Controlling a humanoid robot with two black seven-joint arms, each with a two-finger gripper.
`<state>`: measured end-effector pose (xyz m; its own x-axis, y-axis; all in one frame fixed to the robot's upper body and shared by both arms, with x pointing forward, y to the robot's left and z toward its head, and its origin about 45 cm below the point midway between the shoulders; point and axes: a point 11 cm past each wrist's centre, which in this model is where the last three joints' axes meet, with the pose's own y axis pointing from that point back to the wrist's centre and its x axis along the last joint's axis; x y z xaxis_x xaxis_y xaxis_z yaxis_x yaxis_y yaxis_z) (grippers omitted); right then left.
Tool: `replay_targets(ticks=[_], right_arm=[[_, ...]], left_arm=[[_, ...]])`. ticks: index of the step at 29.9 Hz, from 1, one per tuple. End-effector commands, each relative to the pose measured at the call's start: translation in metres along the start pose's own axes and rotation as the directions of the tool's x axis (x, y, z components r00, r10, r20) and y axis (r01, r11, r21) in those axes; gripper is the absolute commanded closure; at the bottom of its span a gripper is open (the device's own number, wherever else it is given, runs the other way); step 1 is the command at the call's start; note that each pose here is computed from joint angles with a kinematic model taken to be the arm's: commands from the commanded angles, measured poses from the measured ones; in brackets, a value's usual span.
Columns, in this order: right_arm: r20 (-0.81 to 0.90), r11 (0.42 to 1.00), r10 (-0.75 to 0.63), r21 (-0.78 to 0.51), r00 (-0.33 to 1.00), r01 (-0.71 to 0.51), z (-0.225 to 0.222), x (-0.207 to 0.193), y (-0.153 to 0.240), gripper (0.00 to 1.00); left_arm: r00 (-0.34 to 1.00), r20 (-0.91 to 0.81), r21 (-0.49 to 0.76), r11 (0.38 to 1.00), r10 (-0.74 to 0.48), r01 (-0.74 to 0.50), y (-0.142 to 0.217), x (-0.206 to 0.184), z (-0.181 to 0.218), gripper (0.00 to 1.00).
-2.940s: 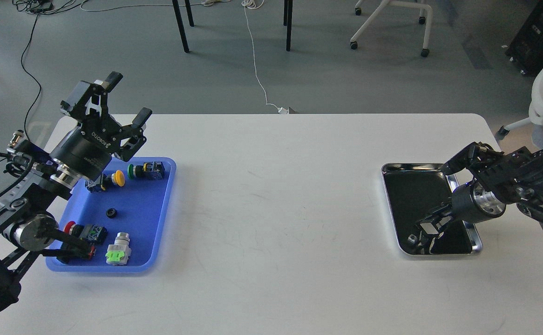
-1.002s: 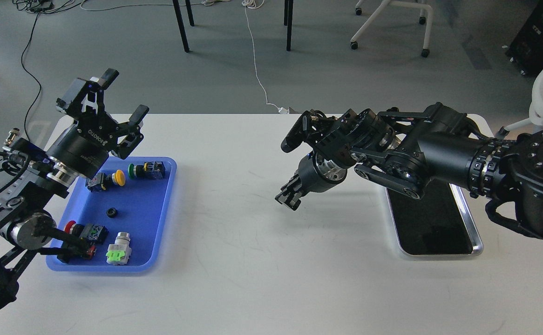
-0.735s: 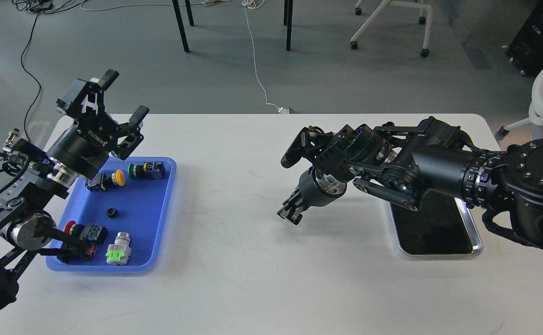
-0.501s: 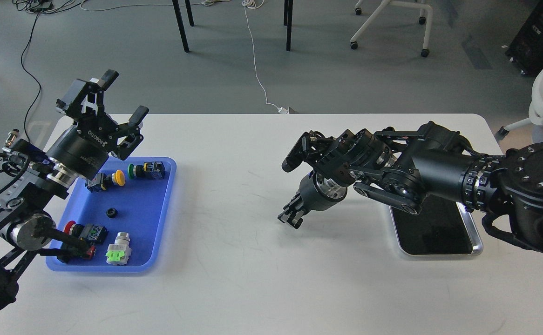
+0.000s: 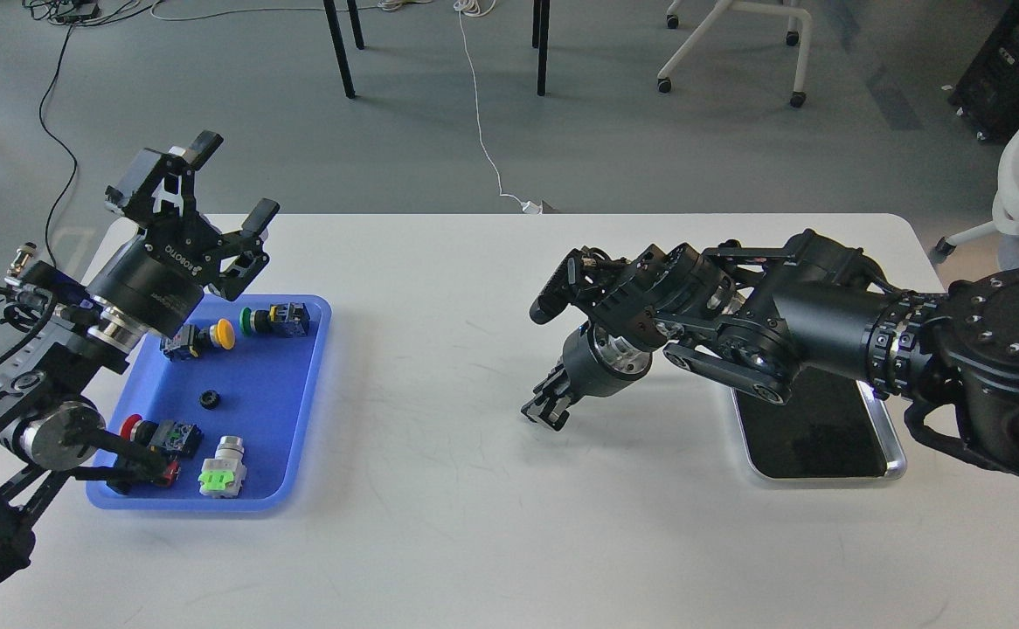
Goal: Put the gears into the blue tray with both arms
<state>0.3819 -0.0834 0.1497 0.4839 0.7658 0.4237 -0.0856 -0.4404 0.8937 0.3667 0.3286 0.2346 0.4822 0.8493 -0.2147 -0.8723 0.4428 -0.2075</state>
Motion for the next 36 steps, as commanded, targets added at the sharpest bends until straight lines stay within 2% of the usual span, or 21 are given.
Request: replay_targets(ticks=[1,3,8,13,18,22,25,29,33,36], right_arm=[[-0.003,1.0,0.009,-0.004,1.0,-0.009,0.001,0.005,0.003,0.4],[0.032,1.0,0.031,-0.004,0.999,-0.031,0.007,0.006,0.011,0.28],[0.223,0.987,0.155,0.002,0.963,-0.159,0.031,0.015,0.047,0.09],[0.502,0.929,0.321,-0.005,0.803,-0.369,0.062,0.014,0.093,0.06],[0.773,0.793,0.435,-0.086,0.462,-0.603,0.097,-0.008,0.137,0.06],[0.89,0.657,0.431,-0.198,0.147,-0.727,0.121,-0.039,0.158,0.06],[0.918,0.551,0.39,-0.298,-0.075,-0.78,0.136,-0.067,0.167,0.06],[0.89,0.419,0.312,-0.442,-0.332,-0.793,0.152,-0.111,0.175,0.06],[0.824,0.326,0.237,-0.566,-0.515,-0.757,0.16,-0.159,0.177,0.06],[0.759,0.286,0.173,-0.649,-0.628,-0.705,0.159,-0.198,0.169,0.06]], left_arm=[[1.0,0.002,-0.001,1.0,-0.001,0.001,0.0,0.0,0.001,0.02],[1.0,0.002,-0.001,1.0,-0.001,0.001,0.0,0.0,0.001,0.02],[1.0,0.003,0.001,1.0,-0.002,0.002,0.0,0.0,0.0,0.02],[0.999,-0.014,0.007,0.999,-0.049,0.049,0.0,-0.006,-0.001,0.02],[0.997,0.011,0.026,0.997,-0.078,0.078,0.0,-0.01,-0.004,0.02],[0.992,0.047,0.057,0.992,-0.114,0.112,0.0,-0.016,-0.01,0.02],[0.985,0.075,0.073,0.986,-0.154,0.148,-0.003,-0.026,-0.014,0.02],[0.966,0.134,0.098,0.973,-0.223,0.211,-0.006,-0.04,-0.014,0.02],[0.915,0.244,0.156,0.944,-0.322,0.291,-0.012,-0.059,-0.023,0.02],[0.854,0.336,0.217,0.915,-0.398,0.341,-0.017,-0.069,-0.03,0.02]])
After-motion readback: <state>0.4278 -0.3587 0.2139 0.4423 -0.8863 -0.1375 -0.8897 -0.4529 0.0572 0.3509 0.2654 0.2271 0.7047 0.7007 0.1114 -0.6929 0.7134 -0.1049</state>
